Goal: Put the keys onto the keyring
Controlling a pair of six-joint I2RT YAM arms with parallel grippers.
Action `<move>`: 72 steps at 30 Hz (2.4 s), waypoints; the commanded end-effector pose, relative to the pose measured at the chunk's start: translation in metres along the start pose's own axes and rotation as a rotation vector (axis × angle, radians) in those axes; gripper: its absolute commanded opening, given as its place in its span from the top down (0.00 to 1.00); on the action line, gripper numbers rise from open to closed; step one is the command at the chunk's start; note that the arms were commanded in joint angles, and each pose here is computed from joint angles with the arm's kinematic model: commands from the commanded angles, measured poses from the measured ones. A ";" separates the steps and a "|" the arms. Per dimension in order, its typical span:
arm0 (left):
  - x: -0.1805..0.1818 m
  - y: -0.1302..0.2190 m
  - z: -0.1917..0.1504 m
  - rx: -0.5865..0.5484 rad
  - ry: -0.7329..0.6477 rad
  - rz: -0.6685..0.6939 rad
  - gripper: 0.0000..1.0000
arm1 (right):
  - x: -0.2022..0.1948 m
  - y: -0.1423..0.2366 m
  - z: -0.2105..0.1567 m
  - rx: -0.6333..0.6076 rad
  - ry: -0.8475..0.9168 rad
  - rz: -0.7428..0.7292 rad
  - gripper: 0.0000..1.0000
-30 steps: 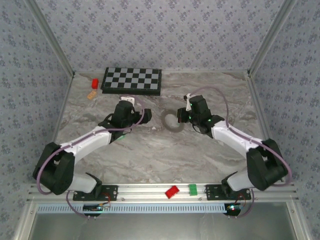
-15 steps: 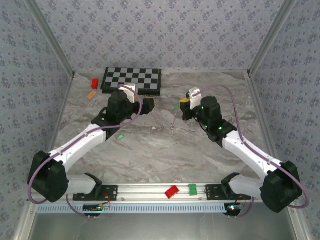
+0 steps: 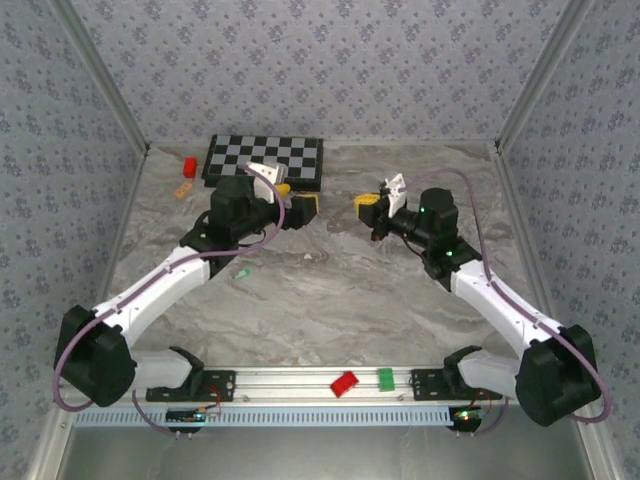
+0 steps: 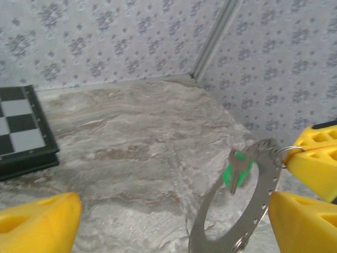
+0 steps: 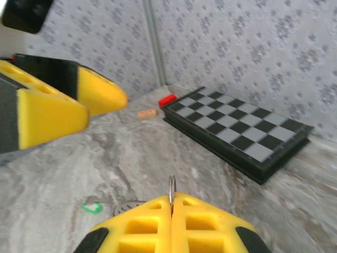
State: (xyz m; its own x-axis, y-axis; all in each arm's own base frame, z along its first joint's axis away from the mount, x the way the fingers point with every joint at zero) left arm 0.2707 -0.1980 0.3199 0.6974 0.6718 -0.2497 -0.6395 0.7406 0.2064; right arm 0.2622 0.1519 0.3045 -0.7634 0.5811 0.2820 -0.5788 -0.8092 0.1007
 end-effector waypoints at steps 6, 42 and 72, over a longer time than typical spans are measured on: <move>-0.015 -0.008 0.025 -0.069 -0.025 -0.223 0.32 | 0.007 -0.005 0.015 -0.058 -0.033 0.234 1.00; -0.034 -0.029 0.012 -0.006 0.014 -0.506 0.78 | 0.007 -0.020 0.020 -0.044 -0.175 0.425 1.00; -0.023 -0.017 0.020 0.010 0.254 -0.233 1.00 | -0.019 0.017 0.004 -0.109 -0.352 0.047 0.46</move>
State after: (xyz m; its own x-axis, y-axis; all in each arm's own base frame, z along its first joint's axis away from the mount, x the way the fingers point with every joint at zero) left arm 0.2765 -0.2293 0.3146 0.7131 0.4649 -0.5248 -0.4397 0.8796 0.1817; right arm 0.2691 0.1296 0.3062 -0.6808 0.4426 0.5836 -0.5640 -0.8252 -0.0321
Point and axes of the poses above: each hand's point on the last joint's axis, 136 mm out from that joint toward the fingers, its own y axis back along the fingers, its own x axis along the line the jaws close on, z = x × y, the point moved 10 cm from there along y, back along the fingers, and after that the axes turned 8 degrees about -y, right-handed, at the moved point
